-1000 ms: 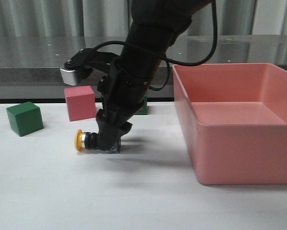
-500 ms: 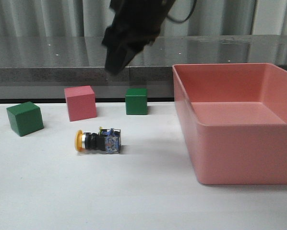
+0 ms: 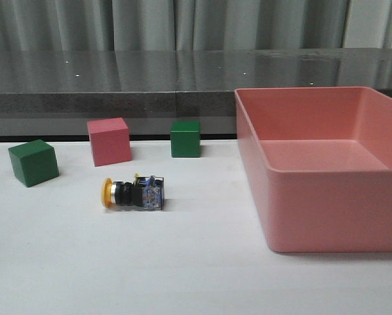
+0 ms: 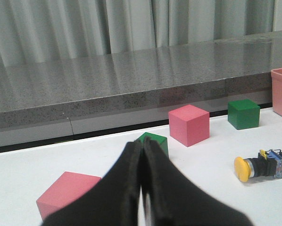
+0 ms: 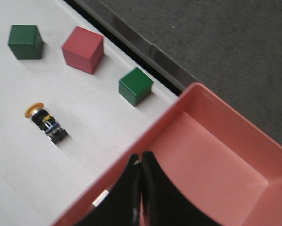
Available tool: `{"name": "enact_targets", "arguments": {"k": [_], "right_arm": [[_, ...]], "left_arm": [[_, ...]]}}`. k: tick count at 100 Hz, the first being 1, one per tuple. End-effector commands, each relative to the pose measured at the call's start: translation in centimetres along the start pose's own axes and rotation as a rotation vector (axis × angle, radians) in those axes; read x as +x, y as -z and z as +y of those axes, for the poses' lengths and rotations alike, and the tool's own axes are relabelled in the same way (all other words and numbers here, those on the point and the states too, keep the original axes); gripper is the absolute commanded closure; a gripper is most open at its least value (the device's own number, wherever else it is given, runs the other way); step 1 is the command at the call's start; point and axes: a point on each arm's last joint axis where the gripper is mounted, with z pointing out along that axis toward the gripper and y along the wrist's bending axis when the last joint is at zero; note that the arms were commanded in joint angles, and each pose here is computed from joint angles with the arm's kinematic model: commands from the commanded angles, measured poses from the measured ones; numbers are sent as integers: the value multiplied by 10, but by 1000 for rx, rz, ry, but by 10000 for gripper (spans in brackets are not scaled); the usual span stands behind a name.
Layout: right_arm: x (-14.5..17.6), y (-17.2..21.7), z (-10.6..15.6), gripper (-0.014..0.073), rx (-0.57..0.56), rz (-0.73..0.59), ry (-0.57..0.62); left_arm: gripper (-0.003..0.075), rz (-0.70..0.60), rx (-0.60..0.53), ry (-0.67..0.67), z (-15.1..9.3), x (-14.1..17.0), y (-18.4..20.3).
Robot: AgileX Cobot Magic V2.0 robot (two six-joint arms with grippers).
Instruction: Place and stand button with both arms
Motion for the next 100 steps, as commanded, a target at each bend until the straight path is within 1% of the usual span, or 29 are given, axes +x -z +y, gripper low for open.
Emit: {"name": "enact_targets", "arguments": {"k": [1,5,11,12,13,17,25,32,41,54,65,72,83,92,100], "right_arm": [[14,36,-3,656,75,-76,-46],[28,42,-1,656,96,-88,-76],[46,55,2,656,149,-155,-130],[51,53,3,656,151,-149,-135],[53,59,4,656,167,-178,-142],[67,62,7,656,197,-214,-175],[94,78,18,656,255,-300,-200],[117,86,26,656,299,-347,-208],[145,90,35,656,336,-358,-224],[178,97,50,656,366,-365,-236],[198,102,61,656,388,-389,-236],[207,104,66,656,398,-406,-234],[218,103,71,656,420,-423,-219],[222,101,71,656,432,-412,-203],[224,100,71,656,437,-404,-197]], "left_arm": [[740,-74,-6,9,-1,5,1],[740,-76,-6,9,-1,5,1],[740,-76,-6,9,-1,5,1],[740,-74,-6,9,-1,5,1],[740,-74,-6,9,-1,5,1],[740,-74,-6,9,-1,5,1],[740,-76,-6,9,-1,5,1],[740,-97,-7,9,-1,3,1],[740,-130,-7,23,-1,0,1],[740,-166,-12,147,1,-3,2],[740,-176,-17,294,2,-4,2],[740,-180,-19,364,3,-5,2],[740,-180,-10,416,4,-14,3],[740,-107,22,415,2,-28,3],[740,16,55,405,1,-46,-3]]}}
